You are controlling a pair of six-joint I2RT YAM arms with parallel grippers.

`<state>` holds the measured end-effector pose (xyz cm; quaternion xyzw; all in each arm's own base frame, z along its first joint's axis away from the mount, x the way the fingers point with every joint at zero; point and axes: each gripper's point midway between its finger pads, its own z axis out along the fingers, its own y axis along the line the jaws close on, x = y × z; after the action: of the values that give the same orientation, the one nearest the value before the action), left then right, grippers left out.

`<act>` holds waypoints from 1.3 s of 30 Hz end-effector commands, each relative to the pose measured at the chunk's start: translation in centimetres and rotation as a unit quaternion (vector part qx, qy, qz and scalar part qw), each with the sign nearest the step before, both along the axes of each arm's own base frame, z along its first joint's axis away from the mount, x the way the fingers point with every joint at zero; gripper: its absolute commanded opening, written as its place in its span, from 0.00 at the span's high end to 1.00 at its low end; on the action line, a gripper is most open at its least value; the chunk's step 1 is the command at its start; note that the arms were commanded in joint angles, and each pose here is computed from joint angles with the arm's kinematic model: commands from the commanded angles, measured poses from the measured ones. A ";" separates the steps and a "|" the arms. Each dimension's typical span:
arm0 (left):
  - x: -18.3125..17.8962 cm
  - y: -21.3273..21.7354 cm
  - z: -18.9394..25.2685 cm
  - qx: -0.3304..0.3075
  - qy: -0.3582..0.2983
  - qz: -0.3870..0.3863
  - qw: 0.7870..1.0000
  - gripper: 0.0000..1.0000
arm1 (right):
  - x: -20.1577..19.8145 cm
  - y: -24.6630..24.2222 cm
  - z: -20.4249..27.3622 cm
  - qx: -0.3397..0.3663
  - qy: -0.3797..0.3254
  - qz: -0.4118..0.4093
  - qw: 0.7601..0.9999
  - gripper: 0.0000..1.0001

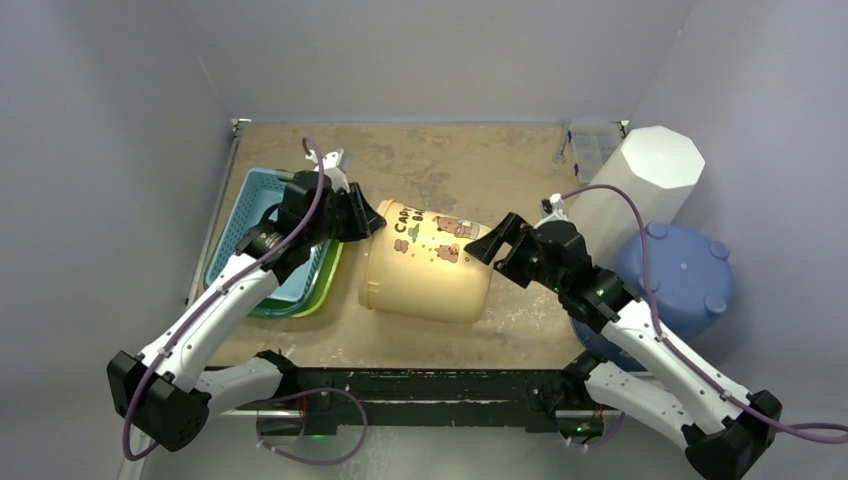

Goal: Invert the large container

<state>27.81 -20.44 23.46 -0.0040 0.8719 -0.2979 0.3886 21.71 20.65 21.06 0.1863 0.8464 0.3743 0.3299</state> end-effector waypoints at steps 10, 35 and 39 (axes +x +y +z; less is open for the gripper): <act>-2.5 -1.4 -3.8 -0.041 0.065 -0.030 0.997 0.90 | 0.1 3.4 13.7 0.108 -0.196 0.098 0.970 0.16; -1.4 -1.2 -2.3 -0.115 0.027 0.031 0.993 0.93 | 0.5 6.4 17.1 0.076 -0.242 0.192 0.948 0.15; -1.2 -0.9 -2.5 -0.114 0.024 0.043 0.992 0.93 | 0.4 7.2 17.1 0.077 -0.241 0.217 0.943 0.15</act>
<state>29.50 -18.11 22.05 -0.1455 0.8257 -0.3236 0.4386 25.11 22.98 30.41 0.0325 0.8160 0.3907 0.4247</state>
